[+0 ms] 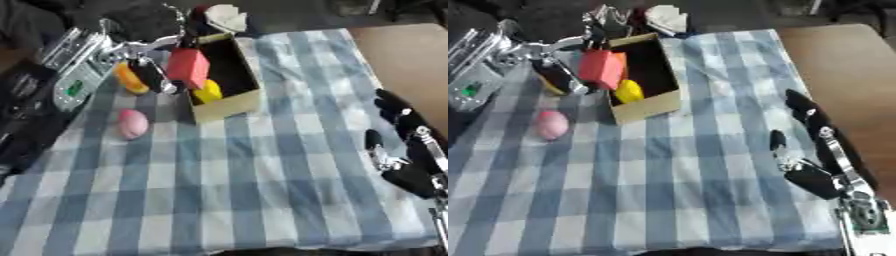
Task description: Pick up objects on the table and place them in the box.
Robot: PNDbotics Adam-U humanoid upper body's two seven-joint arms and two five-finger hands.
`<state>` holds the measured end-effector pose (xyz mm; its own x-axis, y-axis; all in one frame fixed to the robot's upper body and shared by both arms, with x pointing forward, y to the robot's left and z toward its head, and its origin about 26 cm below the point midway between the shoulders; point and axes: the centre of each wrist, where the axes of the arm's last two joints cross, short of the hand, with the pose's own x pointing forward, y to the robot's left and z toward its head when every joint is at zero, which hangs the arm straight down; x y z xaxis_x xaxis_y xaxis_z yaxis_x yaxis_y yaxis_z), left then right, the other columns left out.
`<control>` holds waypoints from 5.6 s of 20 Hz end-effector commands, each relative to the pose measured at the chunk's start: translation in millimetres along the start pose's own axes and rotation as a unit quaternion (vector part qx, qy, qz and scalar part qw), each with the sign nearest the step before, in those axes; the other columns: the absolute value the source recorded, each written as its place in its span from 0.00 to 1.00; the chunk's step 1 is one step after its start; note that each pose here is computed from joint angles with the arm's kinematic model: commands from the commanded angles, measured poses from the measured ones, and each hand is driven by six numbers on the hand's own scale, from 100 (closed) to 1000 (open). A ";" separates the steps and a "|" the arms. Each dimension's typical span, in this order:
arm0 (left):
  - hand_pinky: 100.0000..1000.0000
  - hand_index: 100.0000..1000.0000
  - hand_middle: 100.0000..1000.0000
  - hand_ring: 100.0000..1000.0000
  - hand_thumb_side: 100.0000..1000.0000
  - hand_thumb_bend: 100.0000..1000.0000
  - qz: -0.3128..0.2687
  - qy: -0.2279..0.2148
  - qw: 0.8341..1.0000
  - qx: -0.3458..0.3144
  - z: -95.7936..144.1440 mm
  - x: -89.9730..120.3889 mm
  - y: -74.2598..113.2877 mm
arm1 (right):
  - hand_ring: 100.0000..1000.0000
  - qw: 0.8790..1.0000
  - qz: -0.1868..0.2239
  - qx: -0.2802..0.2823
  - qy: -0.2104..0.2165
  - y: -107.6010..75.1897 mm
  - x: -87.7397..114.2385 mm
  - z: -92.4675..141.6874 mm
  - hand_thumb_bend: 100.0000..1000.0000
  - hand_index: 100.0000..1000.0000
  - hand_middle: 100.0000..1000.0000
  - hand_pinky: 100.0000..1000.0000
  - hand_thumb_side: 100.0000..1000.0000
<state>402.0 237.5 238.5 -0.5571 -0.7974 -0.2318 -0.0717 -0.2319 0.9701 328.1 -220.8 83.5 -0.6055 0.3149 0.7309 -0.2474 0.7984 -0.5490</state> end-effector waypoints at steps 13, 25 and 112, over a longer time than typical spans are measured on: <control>0.66 0.77 0.57 0.55 0.04 0.33 0.016 0.037 0.998 0.045 -44.4 -5.0 -34.5 | 1.00 1.000 -0.002 0.008 -0.020 -0.8 5.1 -7.5 0.00 1.00 1.00 1.00 0.36; 0.76 0.85 0.73 0.71 0.27 0.45 0.007 -0.004 0.998 0.057 -35.5 0.1 -27.5 | 1.00 1.000 -0.002 0.006 -0.018 -1.1 5.0 -7.1 0.00 1.00 1.00 1.00 0.36; 0.71 0.85 0.73 0.67 0.33 0.46 0.020 0.235 0.969 -0.078 59.5 -101.8 -30.9 | 1.00 1.000 -0.003 0.016 -0.017 -3.5 4.6 -9.3 0.00 1.00 1.00 1.00 0.35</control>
<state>413.3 343.2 222.1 -0.1777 -0.9614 -0.2103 0.0951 -0.2295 0.9687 332.0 -214.5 85.8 -0.6156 0.2895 0.7330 -0.2884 0.7828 -0.5514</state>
